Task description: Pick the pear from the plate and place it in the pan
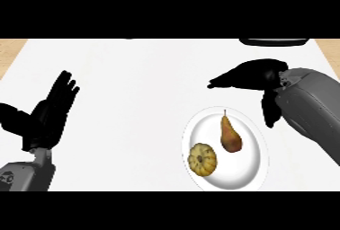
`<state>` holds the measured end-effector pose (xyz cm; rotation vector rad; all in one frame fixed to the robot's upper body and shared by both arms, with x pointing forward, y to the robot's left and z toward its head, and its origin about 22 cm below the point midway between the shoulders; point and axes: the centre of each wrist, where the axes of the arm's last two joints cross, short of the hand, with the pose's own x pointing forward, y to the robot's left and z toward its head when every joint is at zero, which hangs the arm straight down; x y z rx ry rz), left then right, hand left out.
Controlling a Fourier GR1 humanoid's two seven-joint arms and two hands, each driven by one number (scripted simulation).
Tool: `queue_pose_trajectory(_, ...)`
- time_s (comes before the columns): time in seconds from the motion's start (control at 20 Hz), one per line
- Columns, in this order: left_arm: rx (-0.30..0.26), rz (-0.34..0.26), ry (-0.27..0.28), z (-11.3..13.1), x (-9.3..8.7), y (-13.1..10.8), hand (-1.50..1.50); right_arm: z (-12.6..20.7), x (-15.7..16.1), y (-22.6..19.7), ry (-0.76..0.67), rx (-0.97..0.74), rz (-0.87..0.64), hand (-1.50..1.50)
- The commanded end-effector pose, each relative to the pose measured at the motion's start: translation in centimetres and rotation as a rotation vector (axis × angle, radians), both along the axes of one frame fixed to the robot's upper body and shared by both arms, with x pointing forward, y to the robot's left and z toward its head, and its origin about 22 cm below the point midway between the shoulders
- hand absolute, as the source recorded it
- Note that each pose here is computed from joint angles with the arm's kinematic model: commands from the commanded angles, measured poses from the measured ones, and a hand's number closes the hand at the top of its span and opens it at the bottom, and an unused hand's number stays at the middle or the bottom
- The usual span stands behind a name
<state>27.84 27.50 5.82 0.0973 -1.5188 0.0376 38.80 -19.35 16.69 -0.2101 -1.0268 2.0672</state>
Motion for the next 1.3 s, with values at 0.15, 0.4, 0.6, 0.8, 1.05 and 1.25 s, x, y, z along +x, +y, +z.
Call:
queue_pose_trajectory(0.15, 0.011, 0.006, -0.008, -0.4, -0.6, -0.6, 0.0, -1.3, -2.2, 2.6, 0.053, 0.007, 0.033, -1.5)
queue_pose_trajectory(0.4, 0.001, 0.004, 0.007, 0.2, -0.5, -0.8, 0.0, -1.3, -2.8, 2.0, 0.027, -0.044, 0.004, -1.5)
queue_pose_trajectory(0.6, -0.001, -0.005, 0.005, -1.2, -0.4, -0.9, 0.0, -4.2, -2.0, 4.4, 0.019, -0.101, -0.004, -1.5)
queue_pose_trajectory(0.8, -0.006, 0.002, -0.007, 1.3, 0.1, -1.5, 0.0, -4.6, -1.9, 1.4, 0.058, -0.068, -0.014, -1.5)
queue_pose_trajectory(1.05, -0.006, -0.019, -0.014, 0.0, -0.4, 0.9, 0.0, -6.8, -0.2, 3.7, 0.065, -0.114, -0.012, -1.5)
queue_pose_trajectory(1.25, 0.007, 0.013, -0.015, -0.5, -0.1, -1.4, 0.0, -9.0, -1.4, 4.7, 0.077, -0.12, 0.001, -1.5)
